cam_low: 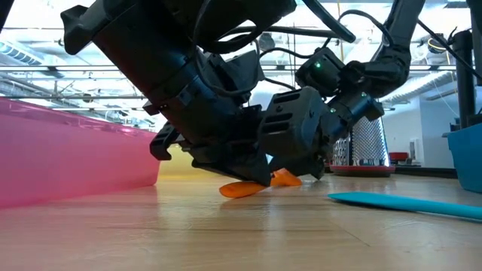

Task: Pick & Place Kitchen Items
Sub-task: Put the orange baking spatula into the blue bin

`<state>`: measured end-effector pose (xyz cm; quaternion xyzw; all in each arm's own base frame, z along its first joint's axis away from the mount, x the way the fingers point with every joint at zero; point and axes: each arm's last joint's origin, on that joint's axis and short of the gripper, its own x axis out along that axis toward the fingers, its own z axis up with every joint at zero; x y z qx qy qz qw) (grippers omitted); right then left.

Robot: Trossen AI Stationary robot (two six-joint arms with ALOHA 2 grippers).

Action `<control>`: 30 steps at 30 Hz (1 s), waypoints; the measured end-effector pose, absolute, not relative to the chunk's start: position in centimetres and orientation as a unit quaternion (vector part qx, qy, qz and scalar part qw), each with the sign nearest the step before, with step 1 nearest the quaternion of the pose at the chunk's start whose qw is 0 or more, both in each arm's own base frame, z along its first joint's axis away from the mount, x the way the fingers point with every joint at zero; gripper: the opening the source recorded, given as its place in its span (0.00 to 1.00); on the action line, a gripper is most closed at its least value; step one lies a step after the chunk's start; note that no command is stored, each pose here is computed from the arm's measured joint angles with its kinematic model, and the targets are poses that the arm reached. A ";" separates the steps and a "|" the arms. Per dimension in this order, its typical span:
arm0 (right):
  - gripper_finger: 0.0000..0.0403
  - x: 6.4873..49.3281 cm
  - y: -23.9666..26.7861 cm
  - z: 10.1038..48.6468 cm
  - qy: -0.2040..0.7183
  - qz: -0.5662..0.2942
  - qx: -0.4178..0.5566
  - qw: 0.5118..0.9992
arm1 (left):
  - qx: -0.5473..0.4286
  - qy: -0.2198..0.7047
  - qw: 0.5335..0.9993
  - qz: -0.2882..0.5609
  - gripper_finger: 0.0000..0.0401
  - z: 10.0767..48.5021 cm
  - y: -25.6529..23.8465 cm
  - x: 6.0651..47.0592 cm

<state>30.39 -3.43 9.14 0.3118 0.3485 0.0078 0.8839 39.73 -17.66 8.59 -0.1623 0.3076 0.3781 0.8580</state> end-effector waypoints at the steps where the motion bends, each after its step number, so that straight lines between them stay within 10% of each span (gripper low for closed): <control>1: 0.35 30.2 -3.4 9.0 0.353 0.008 0.315 0.881 | -0.159 0.309 0.858 0.377 0.09 8.6 -17.7 39.7; 14: 0.17 26.9 -2.7 6.6 0.407 0.041 0.296 0.863 | -0.149 0.321 0.855 0.379 0.09 8.5 -17.6 39.5; 30: 0.36 26.2 -2.7 6.5 0.405 0.094 0.280 0.865 | -0.152 0.319 0.855 0.380 0.09 8.5 -17.6 39.5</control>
